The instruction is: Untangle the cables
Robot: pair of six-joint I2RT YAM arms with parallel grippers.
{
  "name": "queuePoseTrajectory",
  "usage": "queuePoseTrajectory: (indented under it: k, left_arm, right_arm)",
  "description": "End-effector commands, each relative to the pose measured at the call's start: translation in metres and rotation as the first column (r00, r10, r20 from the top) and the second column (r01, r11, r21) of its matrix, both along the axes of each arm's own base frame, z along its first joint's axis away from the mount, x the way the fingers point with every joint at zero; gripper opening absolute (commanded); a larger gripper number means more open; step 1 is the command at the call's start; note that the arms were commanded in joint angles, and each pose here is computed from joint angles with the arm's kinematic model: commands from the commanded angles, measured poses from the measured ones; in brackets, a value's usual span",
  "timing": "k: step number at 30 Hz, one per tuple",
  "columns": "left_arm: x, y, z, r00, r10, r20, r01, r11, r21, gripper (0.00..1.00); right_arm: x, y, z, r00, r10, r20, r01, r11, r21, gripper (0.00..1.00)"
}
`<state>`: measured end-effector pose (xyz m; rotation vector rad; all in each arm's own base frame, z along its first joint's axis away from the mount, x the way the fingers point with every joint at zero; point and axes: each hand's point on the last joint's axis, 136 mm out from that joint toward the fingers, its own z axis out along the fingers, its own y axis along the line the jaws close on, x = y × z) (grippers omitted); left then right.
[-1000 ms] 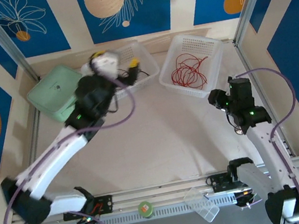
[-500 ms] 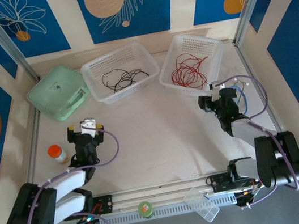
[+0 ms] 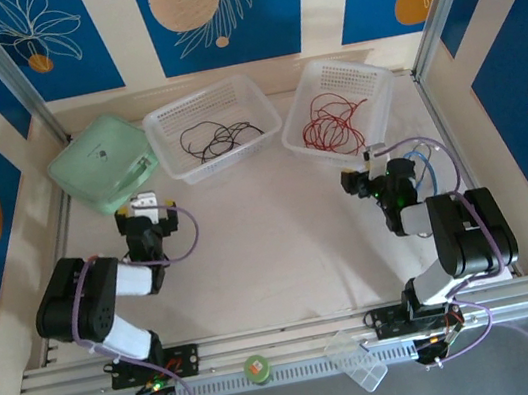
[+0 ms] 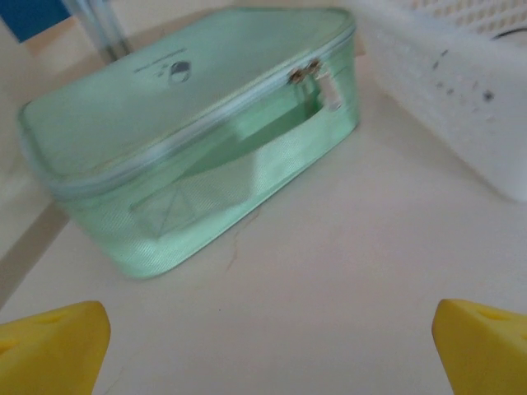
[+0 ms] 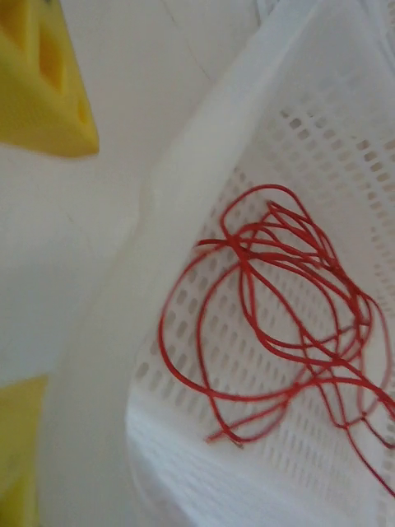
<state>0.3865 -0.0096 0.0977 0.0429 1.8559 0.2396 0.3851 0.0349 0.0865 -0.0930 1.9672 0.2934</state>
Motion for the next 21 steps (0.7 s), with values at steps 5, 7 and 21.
queuePoseTrajectory:
  k: [5, 7, 21]
  left_arm:
    - [0.0073, -0.0044, -0.0040, 0.996, -0.084, -0.024, 0.081, 0.992, -0.095, 1.00]
    - [0.0096, -0.0030, -0.0042, 0.997, -0.074, -0.028, 0.071, 0.993, -0.092, 1.00]
    - [0.0108, -0.0102, -0.0063, 0.992, -0.122, -0.043, 0.117, 0.988, -0.103, 1.00]
  right_arm:
    - [0.0094, -0.0001, 0.0085, 1.000, -0.018, 0.012, 0.018, 1.000, 0.005, 0.99]
    - [0.0099, -0.0001, 0.0094, 1.000, -0.019, 0.014, 0.019, 1.000, 0.005, 0.99]
    - [0.0098, -0.0002, 0.0087, 1.000, -0.019, 0.012, 0.019, 1.000, 0.005, 0.99]
